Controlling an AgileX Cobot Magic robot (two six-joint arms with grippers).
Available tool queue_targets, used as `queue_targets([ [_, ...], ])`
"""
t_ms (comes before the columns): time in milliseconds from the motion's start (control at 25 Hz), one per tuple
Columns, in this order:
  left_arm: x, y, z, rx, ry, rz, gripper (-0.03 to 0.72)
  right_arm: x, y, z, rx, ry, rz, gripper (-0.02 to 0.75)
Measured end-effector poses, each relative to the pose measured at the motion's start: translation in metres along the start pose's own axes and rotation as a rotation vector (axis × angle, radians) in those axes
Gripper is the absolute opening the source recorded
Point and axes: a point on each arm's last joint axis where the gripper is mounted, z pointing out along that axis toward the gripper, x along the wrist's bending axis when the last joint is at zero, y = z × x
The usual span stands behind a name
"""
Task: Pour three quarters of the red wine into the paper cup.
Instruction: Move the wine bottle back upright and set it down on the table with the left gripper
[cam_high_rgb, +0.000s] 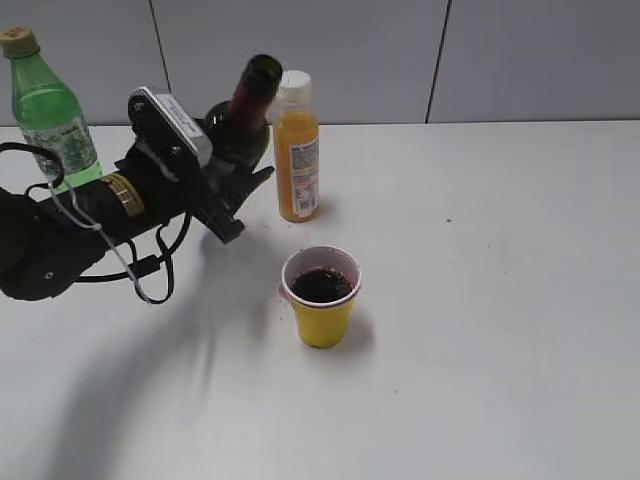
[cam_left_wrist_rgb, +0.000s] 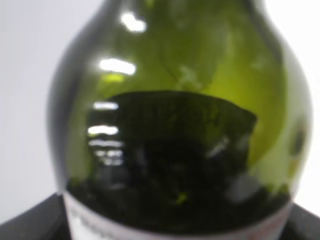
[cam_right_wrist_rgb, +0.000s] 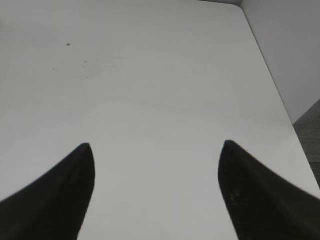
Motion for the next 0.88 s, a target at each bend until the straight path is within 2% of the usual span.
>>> queue_targets([
  [200,0.003,-0.001,0.000,0.009,0.032,-0.250,0.543,0.000,0.000,0.000,0.000,0.000,0.000,0.583],
  [320,0.006,-0.003,-0.001,0.012,0.045,-0.357,0.543,0.000,0.000,0.000,0.000,0.000,0.000,0.583],
  [560,0.012,-0.008,-0.002,0.022,0.080,-0.432,0.543,0.000,0.000,0.000,0.000,0.000,0.000,0.583],
  [760,0.018,-0.012,-0.003,0.030,0.145,-0.541,0.543,0.000,0.000,0.000,0.000,0.000,0.000,0.583],
  [880,0.017,-0.016,-0.003,0.026,0.169,-0.563,0.543,0.000,0.000,0.000,0.000,0.000,0.000,0.583],
])
